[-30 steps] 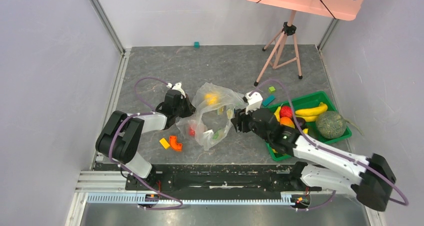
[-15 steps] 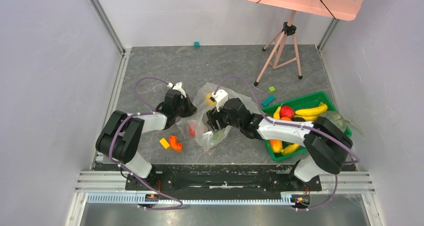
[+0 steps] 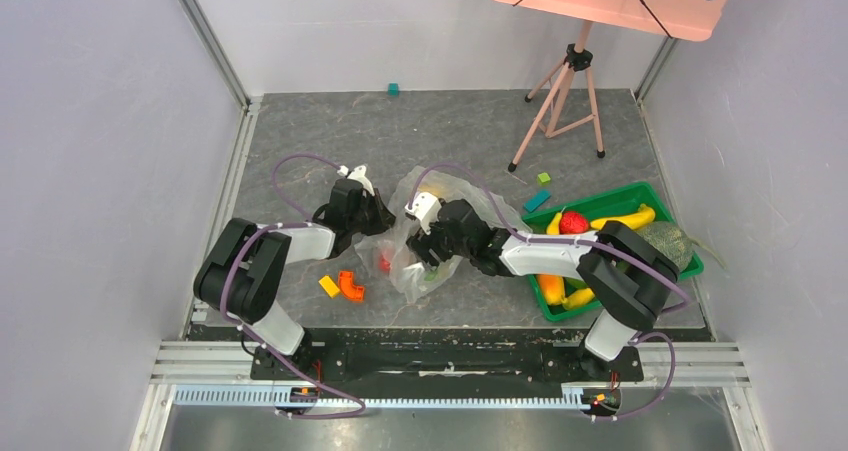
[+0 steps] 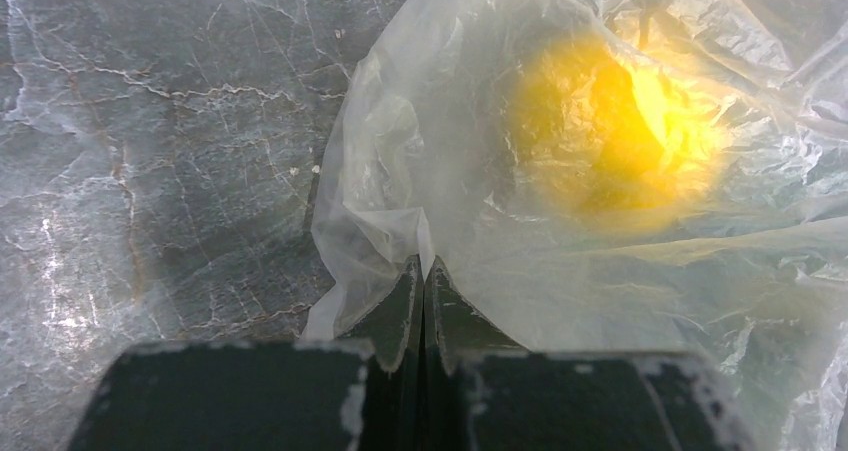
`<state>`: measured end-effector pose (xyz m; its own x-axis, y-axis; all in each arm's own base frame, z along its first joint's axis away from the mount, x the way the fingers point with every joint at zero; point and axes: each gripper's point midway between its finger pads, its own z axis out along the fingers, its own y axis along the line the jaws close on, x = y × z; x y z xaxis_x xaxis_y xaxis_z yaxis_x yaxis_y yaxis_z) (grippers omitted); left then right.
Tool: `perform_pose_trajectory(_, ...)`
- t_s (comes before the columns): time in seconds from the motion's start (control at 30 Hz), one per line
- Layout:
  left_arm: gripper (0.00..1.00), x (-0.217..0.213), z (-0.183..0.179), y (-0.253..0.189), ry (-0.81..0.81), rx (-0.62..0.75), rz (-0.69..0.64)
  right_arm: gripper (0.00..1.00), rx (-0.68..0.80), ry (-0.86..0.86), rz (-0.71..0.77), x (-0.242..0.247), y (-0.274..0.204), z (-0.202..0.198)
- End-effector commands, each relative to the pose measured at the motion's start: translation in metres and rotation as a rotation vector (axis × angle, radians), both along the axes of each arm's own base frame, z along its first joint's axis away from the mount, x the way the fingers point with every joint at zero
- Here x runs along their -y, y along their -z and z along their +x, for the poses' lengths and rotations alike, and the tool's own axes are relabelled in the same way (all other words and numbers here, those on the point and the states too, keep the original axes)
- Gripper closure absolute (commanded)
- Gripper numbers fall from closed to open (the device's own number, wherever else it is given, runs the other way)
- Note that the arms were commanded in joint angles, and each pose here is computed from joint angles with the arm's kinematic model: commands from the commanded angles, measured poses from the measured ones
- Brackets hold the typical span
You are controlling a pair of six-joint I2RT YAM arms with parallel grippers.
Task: Take the fake fruits out of the plastic bag
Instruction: Adjust the fake fruit in the plastic bag.
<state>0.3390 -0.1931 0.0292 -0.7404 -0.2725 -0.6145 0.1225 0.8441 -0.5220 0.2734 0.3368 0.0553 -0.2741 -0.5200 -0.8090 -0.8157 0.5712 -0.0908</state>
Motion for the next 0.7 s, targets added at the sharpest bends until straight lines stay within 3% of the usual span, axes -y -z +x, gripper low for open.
perform_pose_trajectory(0.0, 0.98, 0.011, 0.013, -0.017, 0.019, 0.053, -0.05, 0.21, 0.132, 0.044, 0.006, -0.002, -0.019, 0.022)
perform_pose_trajectory(0.13, 0.98, 0.012, 0.012, -0.017, 0.025, 0.052, -0.055, 0.22, 0.14, 0.026, 0.011, -0.009, -0.015, 0.022)
perform_pose_trajectory(0.4, 0.98, 0.013, 0.012, -0.017, 0.028, 0.053, -0.056, 0.17, 0.018, -0.317, 0.171, -0.051, -0.014, -0.032)
perform_pose_trajectory(0.67, 0.98, 0.014, 0.013, -0.017, 0.029, 0.052, -0.056, 0.12, -0.023, -0.442, 0.272, -0.06, -0.031, -0.06)
